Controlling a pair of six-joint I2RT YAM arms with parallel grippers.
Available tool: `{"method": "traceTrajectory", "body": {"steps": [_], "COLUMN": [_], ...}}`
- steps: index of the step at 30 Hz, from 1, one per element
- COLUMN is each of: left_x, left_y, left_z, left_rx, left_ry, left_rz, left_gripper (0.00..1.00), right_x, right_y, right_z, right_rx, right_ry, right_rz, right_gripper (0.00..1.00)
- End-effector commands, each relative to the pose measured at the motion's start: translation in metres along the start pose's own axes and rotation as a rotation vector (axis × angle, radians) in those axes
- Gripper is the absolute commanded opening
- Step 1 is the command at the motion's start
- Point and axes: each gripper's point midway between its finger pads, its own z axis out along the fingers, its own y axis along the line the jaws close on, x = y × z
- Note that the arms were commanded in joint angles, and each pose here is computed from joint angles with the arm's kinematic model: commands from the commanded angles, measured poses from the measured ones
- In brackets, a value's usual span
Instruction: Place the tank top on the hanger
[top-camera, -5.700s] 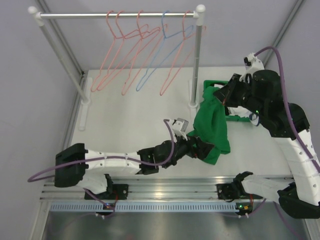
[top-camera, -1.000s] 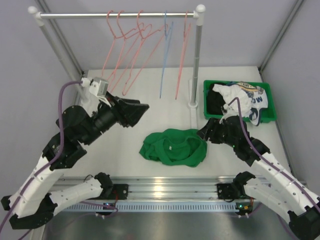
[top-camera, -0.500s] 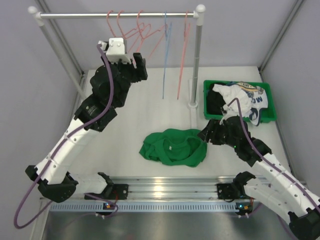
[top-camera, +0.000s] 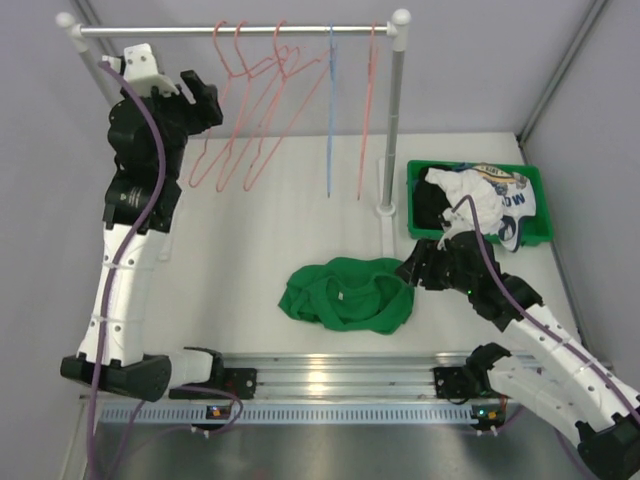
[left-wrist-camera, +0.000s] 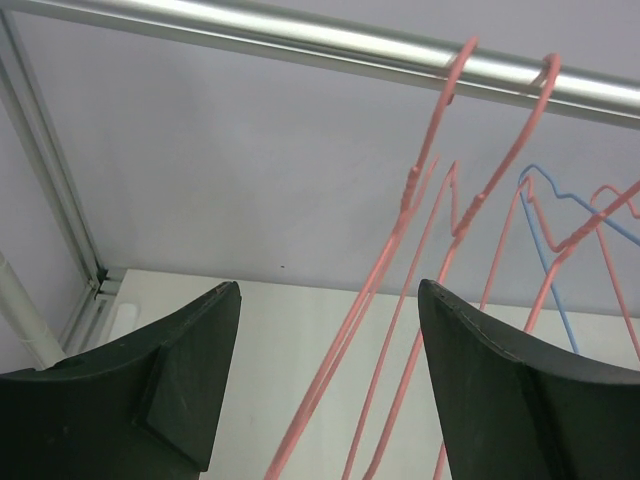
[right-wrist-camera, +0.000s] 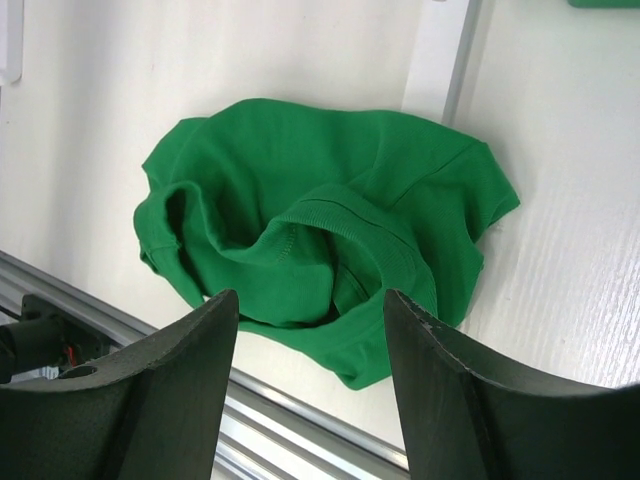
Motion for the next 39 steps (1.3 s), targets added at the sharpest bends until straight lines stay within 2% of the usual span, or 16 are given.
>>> {"method": "traceTrajectory", "body": {"steps": [1,4,8,21,30,39], "left_x": [-0.006,0.006,0.024,0.064,0.084,0.089], "left_y": [-0.005,0.000,-0.014,-0.006,-0.004,-0.004], "left_z": [0.004,0.012,0.017,0.032,0.033,0.029], "left_rx": [0.120,0.152,0.258,0.241,0.246,0.253], "left_ry": [0.013,0.043,0.094,0.161,0.205,0.214], "left_rz": [-0.039,-0.033,-0.009,0.009,0.013,0.009], "left_gripper": [0.77,0.77,0.75,0.72,0.64,0.51], "right_x": [-0.014,-0.014,-0.013,-0.007,-0.007,-0.007], "right_y": [0.018,0.018,0.016,0.011,0.009,0.006], "right_z": [-0.006,-0.007,-0.007,-0.009,-0.010,-0.010], "right_rx": [-0.052,-0.049,-0.044,-0.035,-0.032,-0.004], "right_ry": [-0.024,-0.023,-0.017,-0.012,-0.020,0.004], "right_rz": [-0.042,-0.052,-0.055,-0.058,-0.071,-0.098], "right_gripper": [0.60,0.60,0.59,0.56,0.49,0.41]}}
